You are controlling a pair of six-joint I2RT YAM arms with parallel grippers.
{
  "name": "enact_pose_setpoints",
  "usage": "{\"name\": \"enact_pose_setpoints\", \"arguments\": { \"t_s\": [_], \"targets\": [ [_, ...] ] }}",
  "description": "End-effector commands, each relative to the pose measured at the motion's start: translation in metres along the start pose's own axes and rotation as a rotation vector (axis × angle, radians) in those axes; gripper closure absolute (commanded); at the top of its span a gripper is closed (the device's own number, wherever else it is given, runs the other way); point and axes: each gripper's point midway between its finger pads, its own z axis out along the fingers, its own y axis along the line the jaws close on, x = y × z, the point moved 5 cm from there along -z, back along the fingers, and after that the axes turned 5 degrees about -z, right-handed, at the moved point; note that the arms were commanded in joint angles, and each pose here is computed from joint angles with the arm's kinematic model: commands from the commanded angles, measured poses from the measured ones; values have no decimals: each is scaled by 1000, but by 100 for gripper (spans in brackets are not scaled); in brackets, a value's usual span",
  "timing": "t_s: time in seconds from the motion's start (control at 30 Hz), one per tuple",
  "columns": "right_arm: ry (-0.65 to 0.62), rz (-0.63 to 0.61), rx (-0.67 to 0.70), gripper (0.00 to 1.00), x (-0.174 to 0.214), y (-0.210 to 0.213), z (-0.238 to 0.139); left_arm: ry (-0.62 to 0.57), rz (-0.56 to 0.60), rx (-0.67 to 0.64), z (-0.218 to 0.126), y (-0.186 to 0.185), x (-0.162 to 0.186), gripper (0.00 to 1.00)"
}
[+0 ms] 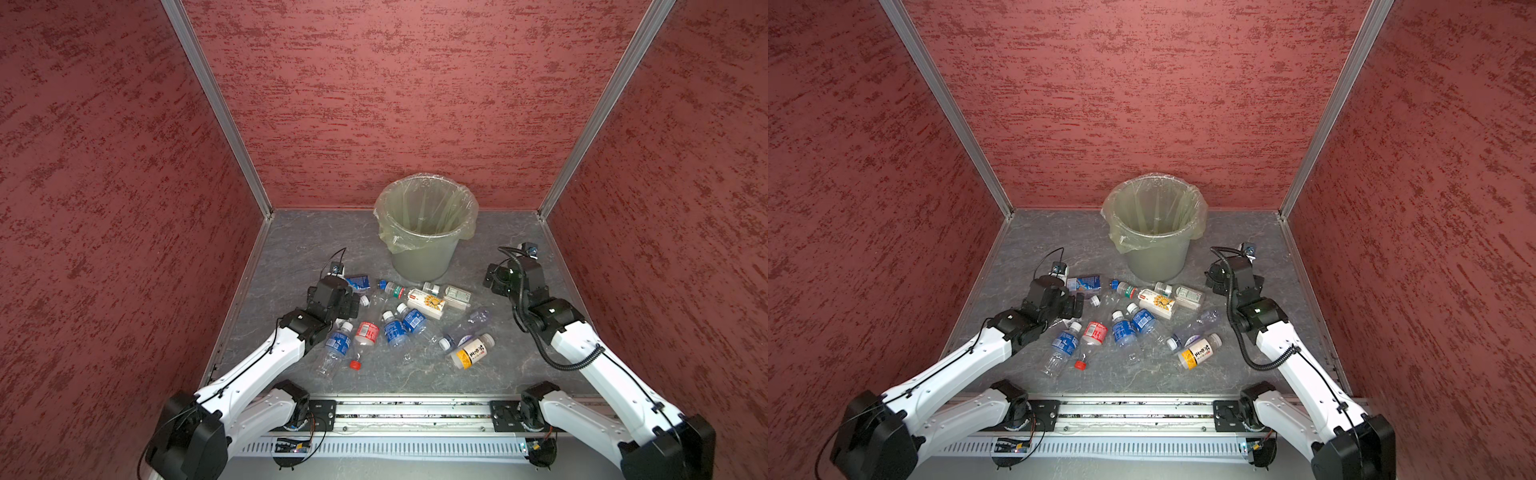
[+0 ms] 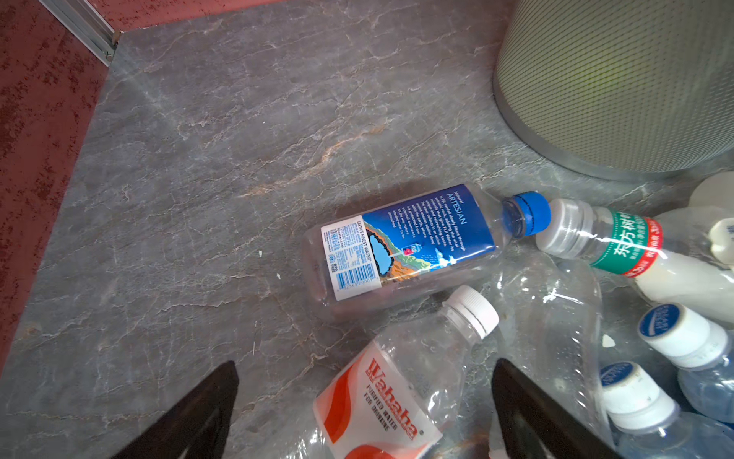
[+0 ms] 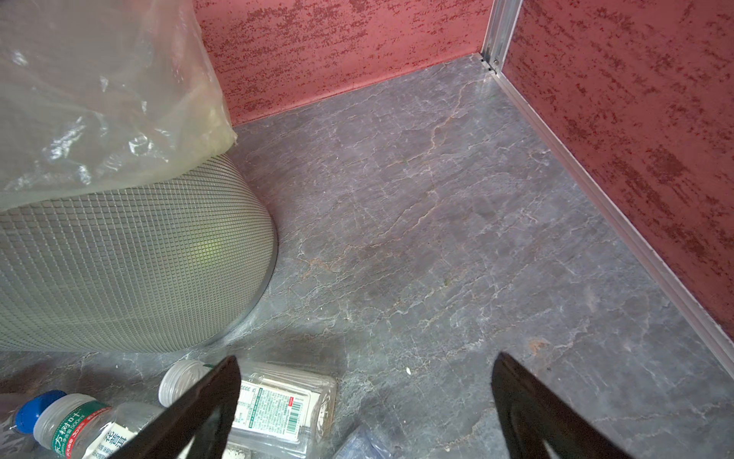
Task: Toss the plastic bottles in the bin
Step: 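Lower the left gripper over the Wahaha bottle while the right gripper hovers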
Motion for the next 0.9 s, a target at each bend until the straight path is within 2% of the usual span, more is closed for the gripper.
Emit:
{"name": "enact_pose_setpoints", "arguments": {
  "t_s": [0.0, 0.27, 0.53, 0.87],
  "targets": [
    [-2, -2, -14, 1, -5, 5, -2, 35, 46, -39, 2, 1, -3, 0],
    [4, -11, -20, 1, -5, 8, 1, 190, 91, -13, 16, -15, 4, 0],
    [6, -17, -42, 1, -4, 12, 5, 294, 128, -9, 14, -25, 1, 0],
    [1, -14, -76, 1, -6, 15, 3, 391, 183, -99, 14, -25, 10, 0]
  ]
}}
